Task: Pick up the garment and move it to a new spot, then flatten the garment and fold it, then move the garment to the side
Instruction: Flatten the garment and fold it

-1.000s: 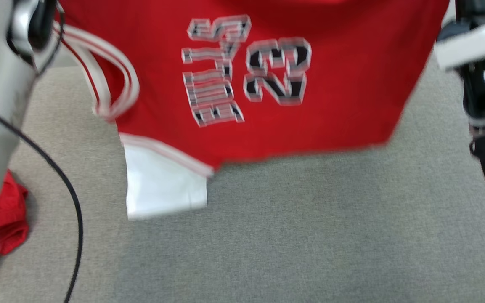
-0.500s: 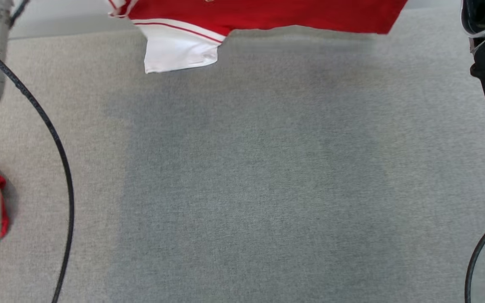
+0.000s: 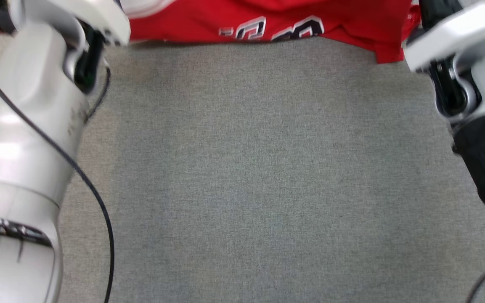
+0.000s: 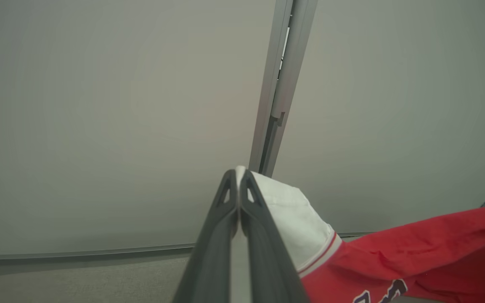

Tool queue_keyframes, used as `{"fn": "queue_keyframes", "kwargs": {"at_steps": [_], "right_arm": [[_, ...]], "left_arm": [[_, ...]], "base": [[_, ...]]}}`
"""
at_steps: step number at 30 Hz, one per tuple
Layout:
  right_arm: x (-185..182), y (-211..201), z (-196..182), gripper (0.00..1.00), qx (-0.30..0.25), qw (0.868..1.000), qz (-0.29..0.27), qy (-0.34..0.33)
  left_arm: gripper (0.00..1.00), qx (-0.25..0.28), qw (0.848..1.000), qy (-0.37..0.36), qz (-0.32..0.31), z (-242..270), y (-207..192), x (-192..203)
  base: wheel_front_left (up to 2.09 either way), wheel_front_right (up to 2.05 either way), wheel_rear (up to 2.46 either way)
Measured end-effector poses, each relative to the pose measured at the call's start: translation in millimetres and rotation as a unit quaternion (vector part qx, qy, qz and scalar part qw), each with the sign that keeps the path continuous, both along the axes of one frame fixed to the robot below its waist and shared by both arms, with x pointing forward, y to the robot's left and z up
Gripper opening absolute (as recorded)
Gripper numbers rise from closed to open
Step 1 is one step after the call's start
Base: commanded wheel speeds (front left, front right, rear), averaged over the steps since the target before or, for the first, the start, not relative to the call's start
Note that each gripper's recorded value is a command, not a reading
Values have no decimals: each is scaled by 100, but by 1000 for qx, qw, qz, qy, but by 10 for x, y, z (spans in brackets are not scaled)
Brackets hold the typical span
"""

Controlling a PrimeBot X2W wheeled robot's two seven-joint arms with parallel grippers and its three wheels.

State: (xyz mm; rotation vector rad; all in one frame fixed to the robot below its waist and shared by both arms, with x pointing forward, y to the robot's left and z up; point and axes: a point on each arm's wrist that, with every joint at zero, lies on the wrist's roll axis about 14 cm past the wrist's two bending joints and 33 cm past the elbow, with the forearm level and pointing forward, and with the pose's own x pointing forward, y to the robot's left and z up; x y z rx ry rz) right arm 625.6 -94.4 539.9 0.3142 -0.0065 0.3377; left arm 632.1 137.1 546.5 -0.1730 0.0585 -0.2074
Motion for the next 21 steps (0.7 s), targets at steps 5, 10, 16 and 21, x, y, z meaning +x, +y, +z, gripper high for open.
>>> {"fn": "queue_keyframes", "kwargs": {"at_steps": [5,10,16,21], "right_arm": [[-421,-141,-299,0,33,999,7,23],[-1085,-120,-700,0,49,996,21,67],[-1795,-237,-886,0,62,993,0,98],[-2280,-321,-933,0,68,991,-16,110]], "left_arm": [[0,-19,1000,-1,-2,-254,70,-347],[0,-1,1000,-12,6,-463,180,-925],[0,7,999,22,28,-675,330,-1856],[0,-6,998,66,20,-552,254,-2536]], "base": [[0,0,0],[0,0,0],[0,0,0],[0,0,0]]}}
